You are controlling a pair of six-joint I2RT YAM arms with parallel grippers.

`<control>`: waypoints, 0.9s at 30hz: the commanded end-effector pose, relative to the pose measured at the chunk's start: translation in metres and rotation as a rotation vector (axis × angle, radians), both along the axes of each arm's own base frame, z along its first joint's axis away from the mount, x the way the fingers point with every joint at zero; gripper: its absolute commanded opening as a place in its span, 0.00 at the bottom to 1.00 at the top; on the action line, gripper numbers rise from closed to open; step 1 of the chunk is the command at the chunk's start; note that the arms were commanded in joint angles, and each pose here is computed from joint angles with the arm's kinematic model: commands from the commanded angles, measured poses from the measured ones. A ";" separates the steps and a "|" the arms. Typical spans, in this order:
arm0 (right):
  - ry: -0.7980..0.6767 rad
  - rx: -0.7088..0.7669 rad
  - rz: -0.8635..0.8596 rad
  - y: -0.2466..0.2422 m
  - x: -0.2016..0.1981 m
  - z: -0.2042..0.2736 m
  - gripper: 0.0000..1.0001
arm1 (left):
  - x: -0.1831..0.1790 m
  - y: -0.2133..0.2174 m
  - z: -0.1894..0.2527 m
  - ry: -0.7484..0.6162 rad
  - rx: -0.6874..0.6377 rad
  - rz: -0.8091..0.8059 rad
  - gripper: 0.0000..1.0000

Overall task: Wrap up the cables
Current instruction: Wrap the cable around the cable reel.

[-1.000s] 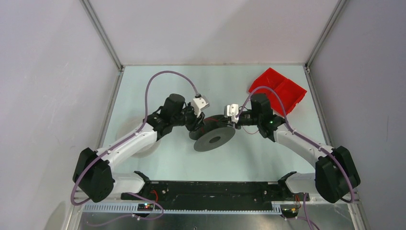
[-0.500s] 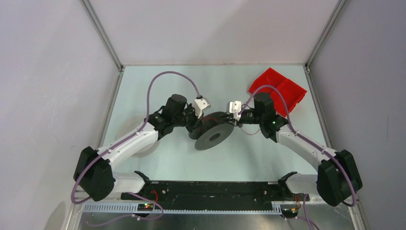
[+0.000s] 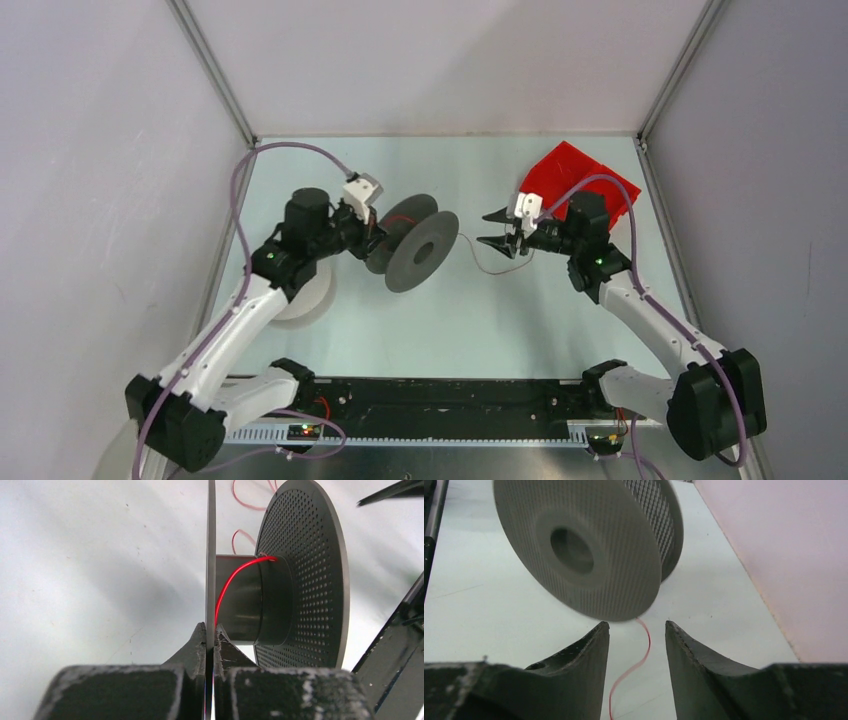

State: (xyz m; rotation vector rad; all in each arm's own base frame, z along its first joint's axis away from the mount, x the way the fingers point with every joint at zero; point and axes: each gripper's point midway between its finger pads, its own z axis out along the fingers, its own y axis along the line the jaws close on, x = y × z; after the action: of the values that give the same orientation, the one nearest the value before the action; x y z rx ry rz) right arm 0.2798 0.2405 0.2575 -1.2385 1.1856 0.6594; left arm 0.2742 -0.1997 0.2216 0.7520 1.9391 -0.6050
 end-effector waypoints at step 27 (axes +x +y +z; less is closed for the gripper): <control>0.609 0.259 0.181 0.055 0.003 -0.078 0.60 | -0.047 -0.005 0.159 -0.100 -0.433 -0.115 0.00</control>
State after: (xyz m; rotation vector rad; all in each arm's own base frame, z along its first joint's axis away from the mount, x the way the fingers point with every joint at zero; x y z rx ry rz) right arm 0.2910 0.2837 0.1794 -0.9444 1.4738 1.2922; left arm 0.2303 -0.2039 0.3341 0.6176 1.7372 -0.9735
